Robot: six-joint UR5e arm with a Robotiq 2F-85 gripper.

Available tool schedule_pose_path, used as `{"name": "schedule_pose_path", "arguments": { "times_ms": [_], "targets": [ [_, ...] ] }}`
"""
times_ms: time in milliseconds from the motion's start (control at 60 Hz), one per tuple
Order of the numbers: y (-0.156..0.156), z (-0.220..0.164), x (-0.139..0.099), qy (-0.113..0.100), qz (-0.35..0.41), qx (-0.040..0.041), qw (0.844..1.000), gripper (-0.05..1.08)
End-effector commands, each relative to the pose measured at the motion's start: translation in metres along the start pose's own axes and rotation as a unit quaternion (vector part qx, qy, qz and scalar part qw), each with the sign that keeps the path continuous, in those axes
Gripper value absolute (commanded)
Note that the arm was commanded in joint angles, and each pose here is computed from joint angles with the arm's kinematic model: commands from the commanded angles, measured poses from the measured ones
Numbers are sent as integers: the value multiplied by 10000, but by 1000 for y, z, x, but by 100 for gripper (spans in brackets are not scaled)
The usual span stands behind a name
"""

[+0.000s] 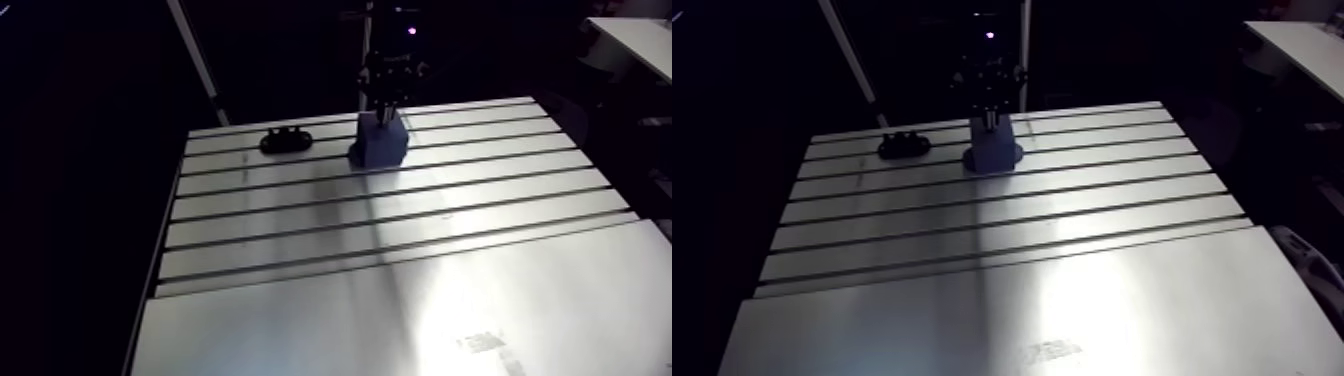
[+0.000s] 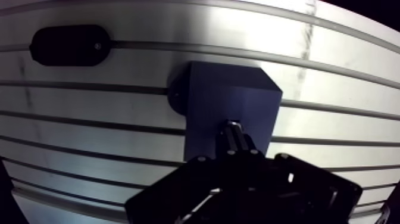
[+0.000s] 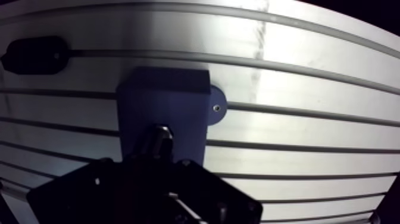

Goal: Pick up the M10 bolt and insert it into the hex recess until seated.

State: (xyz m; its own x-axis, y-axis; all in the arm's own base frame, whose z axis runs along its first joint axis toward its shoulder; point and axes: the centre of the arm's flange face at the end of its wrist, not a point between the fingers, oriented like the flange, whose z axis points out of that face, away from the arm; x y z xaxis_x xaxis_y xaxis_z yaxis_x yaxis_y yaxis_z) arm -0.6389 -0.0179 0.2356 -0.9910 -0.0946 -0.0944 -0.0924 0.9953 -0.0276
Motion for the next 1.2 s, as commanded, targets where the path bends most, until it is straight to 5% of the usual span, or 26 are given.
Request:
{"name": "schedule_pose_path", "arguments": {
  "times_ms": [17,1200],
  "targets": [
    [1,-1,1,59,-2,-17,10000,108],
    [0,3,-1,64,-3,-18,10000,108]
  ]
}}
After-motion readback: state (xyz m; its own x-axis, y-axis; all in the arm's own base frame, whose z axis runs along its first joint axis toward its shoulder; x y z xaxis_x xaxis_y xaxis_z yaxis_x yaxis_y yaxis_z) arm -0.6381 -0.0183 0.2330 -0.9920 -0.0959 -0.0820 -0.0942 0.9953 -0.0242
